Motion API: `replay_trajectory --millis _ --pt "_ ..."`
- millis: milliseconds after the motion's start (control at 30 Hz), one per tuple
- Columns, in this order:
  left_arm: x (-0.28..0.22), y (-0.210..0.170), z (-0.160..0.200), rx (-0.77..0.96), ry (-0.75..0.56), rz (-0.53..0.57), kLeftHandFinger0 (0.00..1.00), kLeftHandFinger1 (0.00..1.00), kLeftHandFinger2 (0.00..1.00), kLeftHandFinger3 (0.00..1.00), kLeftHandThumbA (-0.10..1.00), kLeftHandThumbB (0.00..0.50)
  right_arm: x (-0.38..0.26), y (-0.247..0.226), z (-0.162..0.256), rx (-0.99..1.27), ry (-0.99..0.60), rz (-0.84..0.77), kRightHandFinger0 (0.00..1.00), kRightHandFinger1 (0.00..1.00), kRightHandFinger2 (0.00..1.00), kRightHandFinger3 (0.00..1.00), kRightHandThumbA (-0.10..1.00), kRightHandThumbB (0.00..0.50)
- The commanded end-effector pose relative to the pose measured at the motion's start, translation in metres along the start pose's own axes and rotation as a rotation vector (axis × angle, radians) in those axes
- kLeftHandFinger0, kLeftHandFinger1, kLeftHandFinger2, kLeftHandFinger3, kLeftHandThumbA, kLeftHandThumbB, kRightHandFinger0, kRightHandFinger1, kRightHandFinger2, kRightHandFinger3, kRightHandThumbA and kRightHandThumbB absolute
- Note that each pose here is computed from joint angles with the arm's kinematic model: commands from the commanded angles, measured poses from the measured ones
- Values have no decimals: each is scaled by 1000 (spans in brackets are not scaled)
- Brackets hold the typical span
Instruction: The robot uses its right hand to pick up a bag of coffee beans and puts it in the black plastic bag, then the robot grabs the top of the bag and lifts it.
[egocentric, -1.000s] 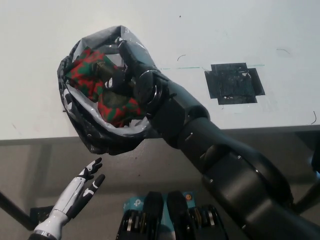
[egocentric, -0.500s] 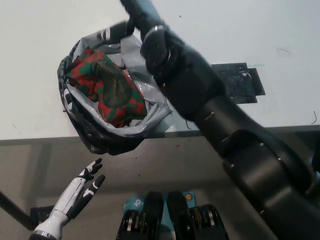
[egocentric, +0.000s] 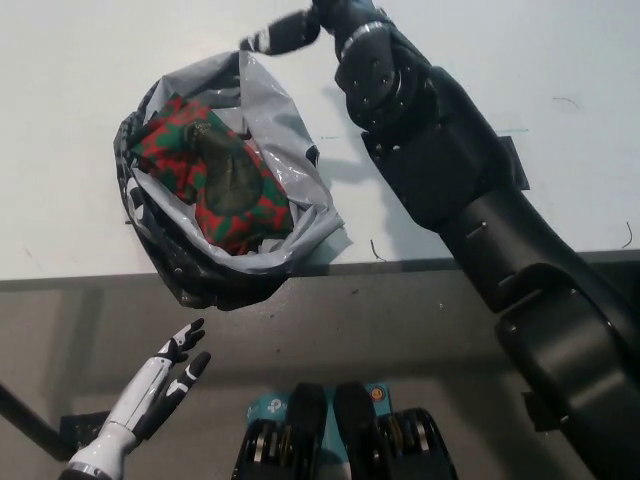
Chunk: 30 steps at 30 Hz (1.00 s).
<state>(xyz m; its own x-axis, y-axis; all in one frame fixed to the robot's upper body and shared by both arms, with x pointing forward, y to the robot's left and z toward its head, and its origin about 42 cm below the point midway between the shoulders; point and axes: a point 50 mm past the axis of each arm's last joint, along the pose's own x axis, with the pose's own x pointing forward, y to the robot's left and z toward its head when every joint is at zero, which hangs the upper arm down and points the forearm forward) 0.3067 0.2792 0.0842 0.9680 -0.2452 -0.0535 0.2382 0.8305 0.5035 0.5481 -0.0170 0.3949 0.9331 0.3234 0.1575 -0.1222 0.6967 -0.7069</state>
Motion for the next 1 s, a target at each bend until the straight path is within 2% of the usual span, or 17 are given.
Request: replay_trajectory --millis 0,267,567,800,900,967 --pt "0 7 8 17 -38 7 1000 1000 1000 1000 1000 242 4 -4 -13 -7 40 21 1000 1000 1000 1000 1000 432" --pt "0 5 9 11 -43 13 1000 1000 1000 1000 1000 247 2 23 -52 69 167 70 1000 1000 1000 1000 987 422" --pt "-2 5 8 1 -39 11 1000 1000 1000 1000 1000 245 -2 45 -74 157 244 113 1000 1000 1000 1000 970 466" --pt "0 5 8 -5 -35 13 1000 1000 1000 1000 1000 244 -6 50 -89 203 286 141 1000 1000 1000 1000 1000 448" --pt "1 5 8 0 -38 11 1000 1000 1000 1000 1000 243 -6 50 -92 241 293 153 1000 1000 1000 1000 1000 456" --pt "1 6 9 6 -40 8 1000 1000 1000 1000 1000 242 -5 48 -92 297 303 160 1000 1000 1000 1000 1000 495"
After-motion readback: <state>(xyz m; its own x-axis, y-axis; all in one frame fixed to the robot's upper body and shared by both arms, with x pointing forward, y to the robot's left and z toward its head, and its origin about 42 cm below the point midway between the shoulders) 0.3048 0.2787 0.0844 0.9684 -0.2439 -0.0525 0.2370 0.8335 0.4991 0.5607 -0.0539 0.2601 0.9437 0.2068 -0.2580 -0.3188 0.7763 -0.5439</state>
